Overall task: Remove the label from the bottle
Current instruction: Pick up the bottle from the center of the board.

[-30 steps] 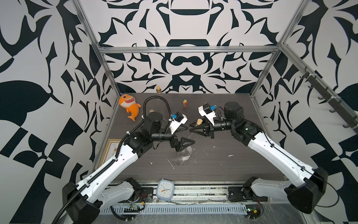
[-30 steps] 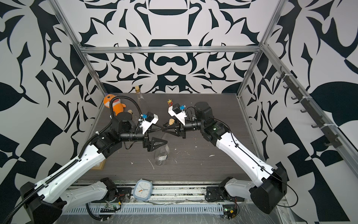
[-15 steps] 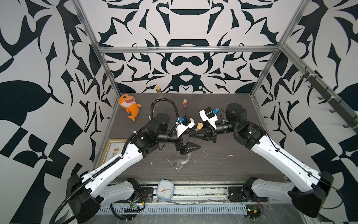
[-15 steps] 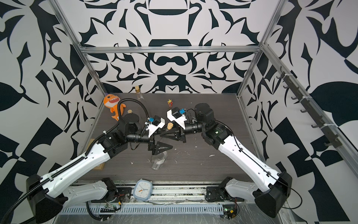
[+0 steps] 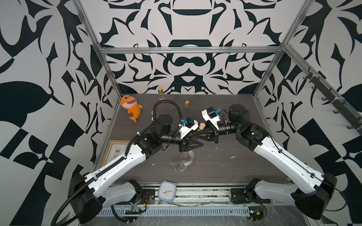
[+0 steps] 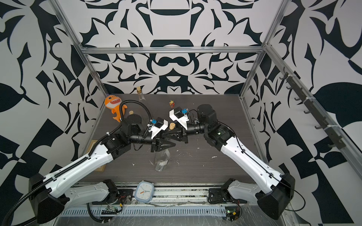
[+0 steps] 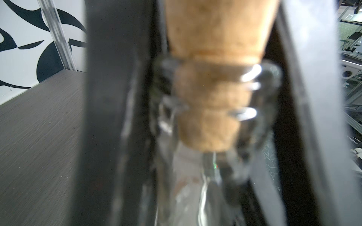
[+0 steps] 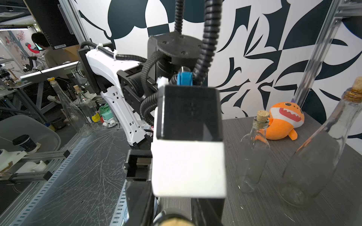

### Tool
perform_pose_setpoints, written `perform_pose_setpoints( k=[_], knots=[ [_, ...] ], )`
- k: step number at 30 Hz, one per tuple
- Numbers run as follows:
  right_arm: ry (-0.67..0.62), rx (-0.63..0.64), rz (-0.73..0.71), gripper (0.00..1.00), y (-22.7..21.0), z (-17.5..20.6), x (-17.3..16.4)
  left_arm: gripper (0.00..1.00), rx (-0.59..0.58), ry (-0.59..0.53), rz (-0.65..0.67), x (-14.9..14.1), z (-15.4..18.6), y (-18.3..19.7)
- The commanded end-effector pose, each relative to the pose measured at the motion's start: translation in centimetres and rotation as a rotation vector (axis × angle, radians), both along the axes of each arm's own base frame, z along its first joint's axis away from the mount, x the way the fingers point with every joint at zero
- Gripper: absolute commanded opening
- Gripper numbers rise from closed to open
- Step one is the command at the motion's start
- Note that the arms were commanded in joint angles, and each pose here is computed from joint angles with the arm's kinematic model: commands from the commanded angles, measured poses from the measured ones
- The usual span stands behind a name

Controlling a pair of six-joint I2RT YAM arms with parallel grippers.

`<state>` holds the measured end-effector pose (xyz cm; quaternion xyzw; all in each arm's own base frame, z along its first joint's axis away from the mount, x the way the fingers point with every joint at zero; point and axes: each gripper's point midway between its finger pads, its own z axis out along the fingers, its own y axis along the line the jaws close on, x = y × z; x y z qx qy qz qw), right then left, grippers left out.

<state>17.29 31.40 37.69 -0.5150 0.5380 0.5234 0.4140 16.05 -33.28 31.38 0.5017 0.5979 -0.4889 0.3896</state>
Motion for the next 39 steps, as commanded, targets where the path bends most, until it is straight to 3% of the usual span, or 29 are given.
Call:
perform_pose_setpoints(
  k=[1, 3, 5, 14, 18, 20, 24, 29, 39],
  knots=[
    [-0.147, 0.122, 0.012, 0.0, -0.7, 4.3, -1.5, 0.23, -0.01, 0.014, 0.029, 0.6, -0.2, -0.1],
    [-0.15, 0.125, -0.011, 0.01, -0.8, 4.2, -1.3, 0.13, -0.01, 0.008, 0.044, 0.8, -0.3, 0.0],
    [-0.149, 0.127, -0.041, 0.09, -0.9, 4.2, -1.0, 0.0, -0.009, 0.006, 0.061, 1.0, -0.3, 0.0],
    [-0.138, 0.132, -0.317, 0.43, -2.2, 4.5, 2.6, 0.0, -0.019, 0.004, 0.077, 1.2, -0.5, 0.1],
    [-0.13, 0.12, -0.376, 0.59, -2.5, 4.4, 3.6, 0.0, -0.026, 0.006, 0.056, 0.9, -0.3, 0.0],
    [-0.129, 0.116, -0.394, 0.62, -2.6, 4.5, 3.9, 0.0, -0.027, 0.004, 0.045, 0.8, -0.3, 0.0],
    [-0.138, 0.114, -0.481, 0.63, -3.4, 4.8, 4.9, 0.0, -0.025, -0.006, 0.078, 1.2, -0.3, 0.2],
    [-0.137, 0.087, -0.596, 0.63, -5.7, 4.1, 4.8, 0.0, -0.08, -0.082, 0.279, 3.8, 0.8, 1.6],
    [0.099, 0.02, -0.699, 0.56, -7.8, -0.8, 4.4, 0.0, -0.227, -0.244, 0.538, 6.3, 3.8, 4.9]
  ],
)
